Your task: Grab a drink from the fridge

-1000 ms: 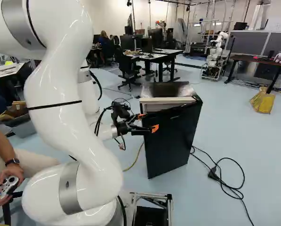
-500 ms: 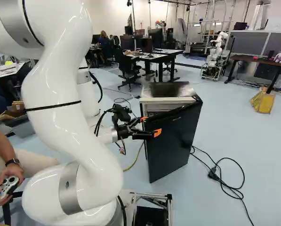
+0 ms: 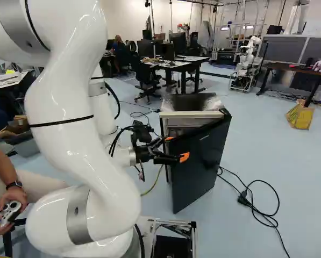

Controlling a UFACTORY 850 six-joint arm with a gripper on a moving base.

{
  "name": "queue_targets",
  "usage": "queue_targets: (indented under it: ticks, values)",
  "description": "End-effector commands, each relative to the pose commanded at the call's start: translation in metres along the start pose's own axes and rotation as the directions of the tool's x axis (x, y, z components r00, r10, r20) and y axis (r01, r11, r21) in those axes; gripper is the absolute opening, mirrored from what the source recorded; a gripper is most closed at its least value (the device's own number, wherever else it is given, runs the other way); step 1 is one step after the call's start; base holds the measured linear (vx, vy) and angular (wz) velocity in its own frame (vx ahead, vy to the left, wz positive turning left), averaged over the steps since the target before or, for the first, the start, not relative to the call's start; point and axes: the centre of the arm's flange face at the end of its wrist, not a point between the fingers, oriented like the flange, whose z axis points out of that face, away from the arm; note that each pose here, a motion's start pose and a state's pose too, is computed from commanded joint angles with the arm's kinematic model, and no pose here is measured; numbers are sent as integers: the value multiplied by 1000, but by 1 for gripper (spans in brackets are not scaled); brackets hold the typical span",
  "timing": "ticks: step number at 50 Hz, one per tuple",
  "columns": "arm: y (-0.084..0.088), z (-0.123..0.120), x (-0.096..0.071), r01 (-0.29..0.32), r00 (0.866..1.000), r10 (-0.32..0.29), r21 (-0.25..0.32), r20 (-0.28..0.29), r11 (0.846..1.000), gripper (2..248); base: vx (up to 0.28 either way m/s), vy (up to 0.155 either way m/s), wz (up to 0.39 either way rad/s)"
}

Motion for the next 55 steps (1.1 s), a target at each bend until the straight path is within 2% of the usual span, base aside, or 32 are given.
queue_targets:
  ticks: [31, 55]
  values:
    - [28, 10, -2, 1, 1000, 1, -127, 13, 992, 247, 0, 0, 0]
    - [46, 22, -1, -14, 1000, 21, -250, 24, 968, 247, 0, 0, 0]
